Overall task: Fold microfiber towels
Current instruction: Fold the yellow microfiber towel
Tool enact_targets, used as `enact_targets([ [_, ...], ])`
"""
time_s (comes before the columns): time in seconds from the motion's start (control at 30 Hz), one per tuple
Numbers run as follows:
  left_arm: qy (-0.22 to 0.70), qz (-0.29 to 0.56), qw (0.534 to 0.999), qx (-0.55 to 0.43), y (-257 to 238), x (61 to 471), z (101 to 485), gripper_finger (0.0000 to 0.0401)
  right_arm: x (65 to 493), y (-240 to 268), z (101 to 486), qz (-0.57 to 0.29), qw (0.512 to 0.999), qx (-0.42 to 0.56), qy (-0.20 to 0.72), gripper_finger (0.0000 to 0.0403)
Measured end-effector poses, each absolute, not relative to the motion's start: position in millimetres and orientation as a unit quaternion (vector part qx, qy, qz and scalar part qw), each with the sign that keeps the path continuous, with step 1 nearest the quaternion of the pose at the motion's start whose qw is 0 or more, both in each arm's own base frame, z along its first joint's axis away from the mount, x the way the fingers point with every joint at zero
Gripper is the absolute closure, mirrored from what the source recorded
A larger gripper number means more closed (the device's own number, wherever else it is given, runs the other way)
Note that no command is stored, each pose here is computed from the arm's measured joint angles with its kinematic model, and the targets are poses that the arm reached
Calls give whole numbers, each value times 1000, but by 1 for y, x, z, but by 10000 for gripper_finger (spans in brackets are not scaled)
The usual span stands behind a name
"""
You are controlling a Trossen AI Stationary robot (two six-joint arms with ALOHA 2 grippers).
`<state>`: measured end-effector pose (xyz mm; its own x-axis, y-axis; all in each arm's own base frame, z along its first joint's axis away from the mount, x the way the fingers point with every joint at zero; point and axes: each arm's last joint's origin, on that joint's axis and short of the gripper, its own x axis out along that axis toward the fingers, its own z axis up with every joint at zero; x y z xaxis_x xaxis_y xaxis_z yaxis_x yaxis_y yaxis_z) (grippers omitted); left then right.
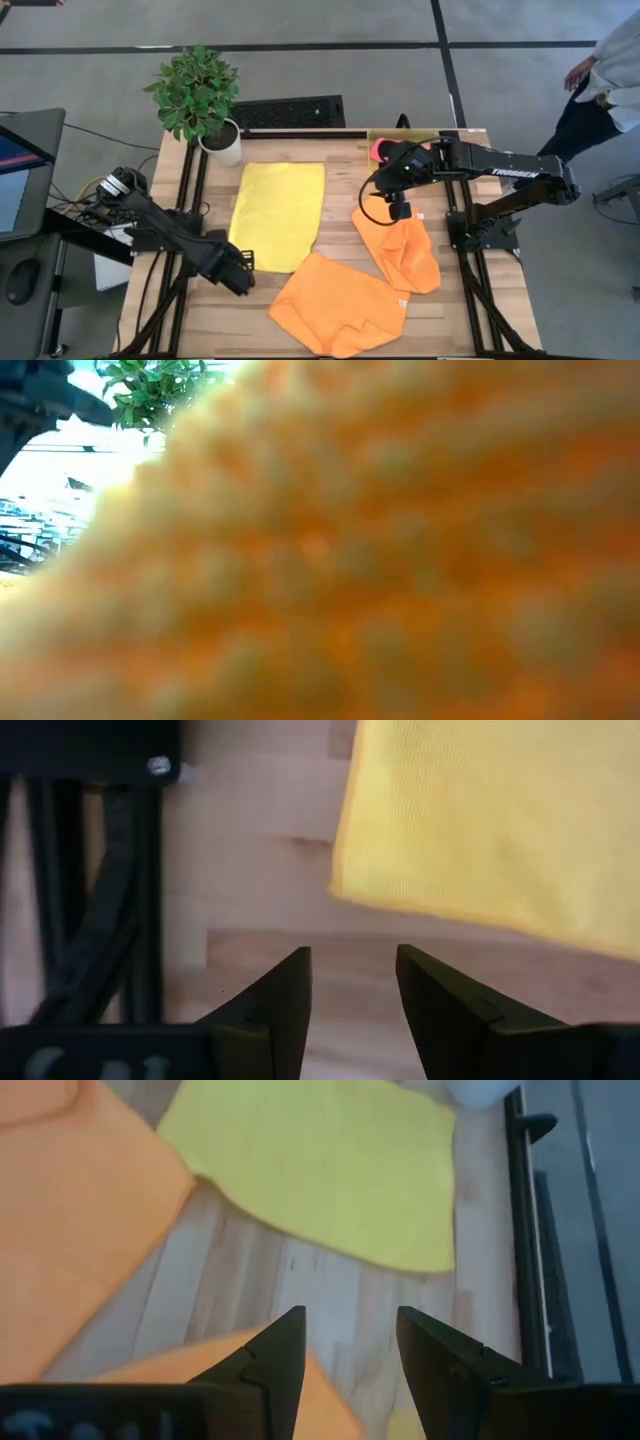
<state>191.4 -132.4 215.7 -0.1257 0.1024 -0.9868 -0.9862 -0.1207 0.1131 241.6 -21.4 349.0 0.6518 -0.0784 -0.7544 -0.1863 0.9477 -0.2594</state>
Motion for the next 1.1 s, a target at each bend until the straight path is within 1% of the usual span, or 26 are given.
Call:
enact_targets([
  [0.13,463,590,476,-459,-127,185,194,260,244,-22,351,25,902,-154,404,220],
  [0.33,455,580,485,-470,-123,181,170,260,245,-22,352,23,904,-154,398,220],
  [0.47,448,572,498,-472,-121,180,161,260,245,-22,352,22,906,-155,393,220],
  [0.6,448,559,526,-458,-120,181,160,263,246,-22,353,20,908,-154,390,220],
  [0.7,443,556,542,-449,-119,181,160,293,246,-22,353,16,910,-145,389,220],
  [0.77,438,555,550,-445,-119,181,160,330,246,-22,353,11,912,-133,389,220],
  [0.83,432,550,562,-441,-119,182,160,375,246,-20,353,13,912,-129,388,220],
  [0.87,426,547,568,-442,-119,183,160,387,247,-19,353,17,912,-131,389,220],
  [1.0,397,530,591,-461,-118,187,165,397,253,-12,344,66,889,-199,408,220],
  [1.1,376,520,603,-474,-115,186,173,399,270,-6,332,102,871,-249,412,222],
])
